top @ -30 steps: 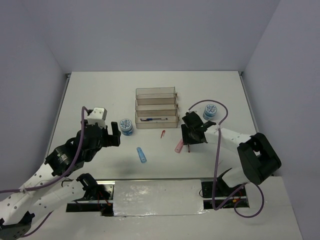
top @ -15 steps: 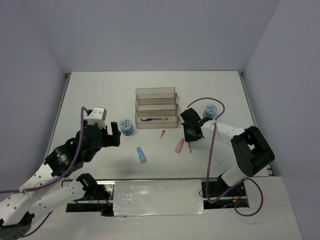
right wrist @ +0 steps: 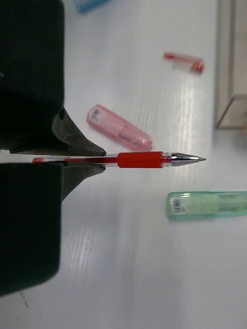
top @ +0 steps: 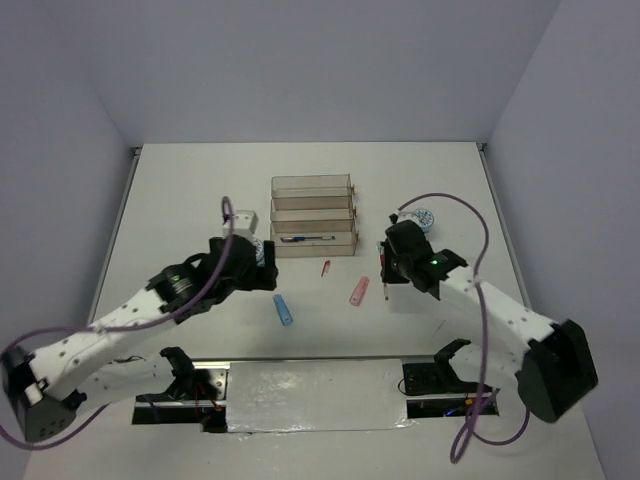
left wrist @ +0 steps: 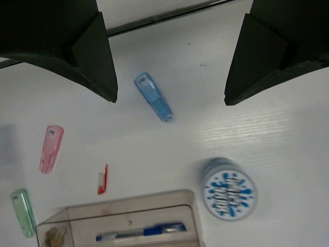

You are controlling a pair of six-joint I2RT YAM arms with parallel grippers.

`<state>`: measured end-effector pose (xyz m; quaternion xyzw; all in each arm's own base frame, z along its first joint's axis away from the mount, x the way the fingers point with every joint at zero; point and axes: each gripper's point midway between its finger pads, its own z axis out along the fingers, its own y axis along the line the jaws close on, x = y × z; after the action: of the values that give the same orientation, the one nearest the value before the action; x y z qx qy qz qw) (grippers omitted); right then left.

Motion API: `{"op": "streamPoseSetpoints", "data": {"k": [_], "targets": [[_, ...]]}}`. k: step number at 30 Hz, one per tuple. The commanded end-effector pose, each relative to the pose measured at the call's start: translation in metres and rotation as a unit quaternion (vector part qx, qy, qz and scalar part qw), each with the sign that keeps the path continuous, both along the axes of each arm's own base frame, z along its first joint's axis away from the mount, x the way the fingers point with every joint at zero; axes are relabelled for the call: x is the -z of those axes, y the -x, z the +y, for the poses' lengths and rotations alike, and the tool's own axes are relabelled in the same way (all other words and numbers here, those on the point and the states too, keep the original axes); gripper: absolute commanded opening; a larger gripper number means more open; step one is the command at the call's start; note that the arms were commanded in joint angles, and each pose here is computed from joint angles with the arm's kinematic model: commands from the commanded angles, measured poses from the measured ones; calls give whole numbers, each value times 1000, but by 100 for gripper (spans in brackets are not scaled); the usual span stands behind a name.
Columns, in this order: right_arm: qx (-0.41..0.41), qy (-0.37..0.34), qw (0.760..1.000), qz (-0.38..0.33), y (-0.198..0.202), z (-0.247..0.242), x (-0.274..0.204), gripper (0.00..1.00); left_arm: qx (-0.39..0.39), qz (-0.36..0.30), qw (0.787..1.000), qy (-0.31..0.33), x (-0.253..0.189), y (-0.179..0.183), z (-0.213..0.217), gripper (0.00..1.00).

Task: Sort the stationery into containers
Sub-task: Pick up the pen from the center of the board, then close the pen cap on the pen.

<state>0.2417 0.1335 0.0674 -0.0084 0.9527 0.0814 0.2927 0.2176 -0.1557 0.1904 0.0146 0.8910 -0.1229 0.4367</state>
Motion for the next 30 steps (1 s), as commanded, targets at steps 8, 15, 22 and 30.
{"op": "streamPoseSetpoints", "data": {"k": [8, 15, 22, 30], "targets": [[30, -49, 982, -182, 31, -41, -144, 0, 77, 77, 994, -29, 69, -32, -137, 94], [-2, -75, 978, -194, 55, -43, -154, 0, 89, 78, 989, -84, 106, -62, -177, 82], [-31, -100, 972, -213, 62, -35, -170, 0, 91, 93, 985, -114, 130, -78, -192, 79], [-40, -100, 970, -218, 61, -33, -174, 0, 79, 102, 985, -118, 146, -94, -181, 76]]}}
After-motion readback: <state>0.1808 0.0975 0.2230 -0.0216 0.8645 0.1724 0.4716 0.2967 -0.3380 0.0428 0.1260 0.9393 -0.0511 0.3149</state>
